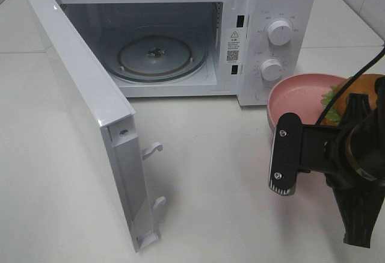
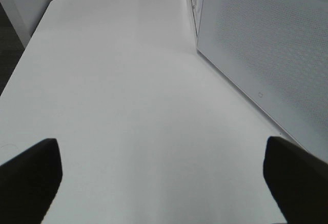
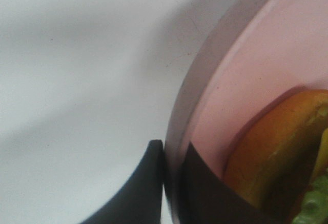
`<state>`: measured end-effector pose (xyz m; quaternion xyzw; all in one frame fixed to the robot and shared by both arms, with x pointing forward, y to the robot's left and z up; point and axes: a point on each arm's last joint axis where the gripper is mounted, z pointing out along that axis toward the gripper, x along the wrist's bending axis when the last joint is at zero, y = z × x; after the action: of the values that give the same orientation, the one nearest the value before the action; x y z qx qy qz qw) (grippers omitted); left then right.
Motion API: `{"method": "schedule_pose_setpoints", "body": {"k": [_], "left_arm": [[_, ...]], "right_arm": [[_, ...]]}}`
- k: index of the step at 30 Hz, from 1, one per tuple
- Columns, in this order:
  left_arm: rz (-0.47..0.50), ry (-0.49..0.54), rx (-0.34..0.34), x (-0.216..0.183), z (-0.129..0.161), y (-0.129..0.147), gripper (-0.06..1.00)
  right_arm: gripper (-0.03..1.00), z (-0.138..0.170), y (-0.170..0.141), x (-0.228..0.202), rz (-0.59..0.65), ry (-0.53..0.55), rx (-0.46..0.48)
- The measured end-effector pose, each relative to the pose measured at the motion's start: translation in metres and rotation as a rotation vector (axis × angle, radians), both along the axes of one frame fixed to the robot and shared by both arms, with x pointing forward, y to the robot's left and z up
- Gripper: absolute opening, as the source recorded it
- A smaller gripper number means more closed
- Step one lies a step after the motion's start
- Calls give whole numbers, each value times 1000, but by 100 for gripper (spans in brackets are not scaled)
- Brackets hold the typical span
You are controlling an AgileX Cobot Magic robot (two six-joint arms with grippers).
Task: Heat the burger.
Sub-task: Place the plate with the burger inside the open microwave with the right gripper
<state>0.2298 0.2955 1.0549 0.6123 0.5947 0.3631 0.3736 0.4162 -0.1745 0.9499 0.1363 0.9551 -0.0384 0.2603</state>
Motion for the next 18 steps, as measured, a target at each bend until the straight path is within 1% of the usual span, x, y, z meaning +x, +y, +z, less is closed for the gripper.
{"method": "schedule_pose_setpoints", "body": {"k": [4, 5, 7, 10, 12, 13, 15, 17, 18], "left_arm": [[0, 0, 0, 0, 0, 0, 99], [0, 0, 0, 0, 0, 0, 99], [0, 0, 0, 0, 0, 0, 99], [0, 0, 0, 0, 0, 0, 99], [0, 0, 0, 0, 0, 0, 99], [0, 0, 0, 0, 0, 0, 99], [0, 0, 0, 0, 0, 0, 99], [0, 0, 0, 0, 0, 0, 99], [0, 0, 0, 0, 0, 0, 99]], "right_arm": [[4, 0, 2, 1, 73, 3, -11], [4, 0, 2, 1, 73, 3, -11], [4, 0, 6, 1, 129, -1, -1], [4, 0, 7, 2, 148, -4, 2], [4, 0, 10, 2, 207, -10, 13], [4, 0, 10, 2, 207, -10, 13], [4, 0, 13, 3, 291, -11, -3], [4, 0, 13, 3, 309, -10, -7], [4, 0, 14, 2, 350, -9, -20]]}}
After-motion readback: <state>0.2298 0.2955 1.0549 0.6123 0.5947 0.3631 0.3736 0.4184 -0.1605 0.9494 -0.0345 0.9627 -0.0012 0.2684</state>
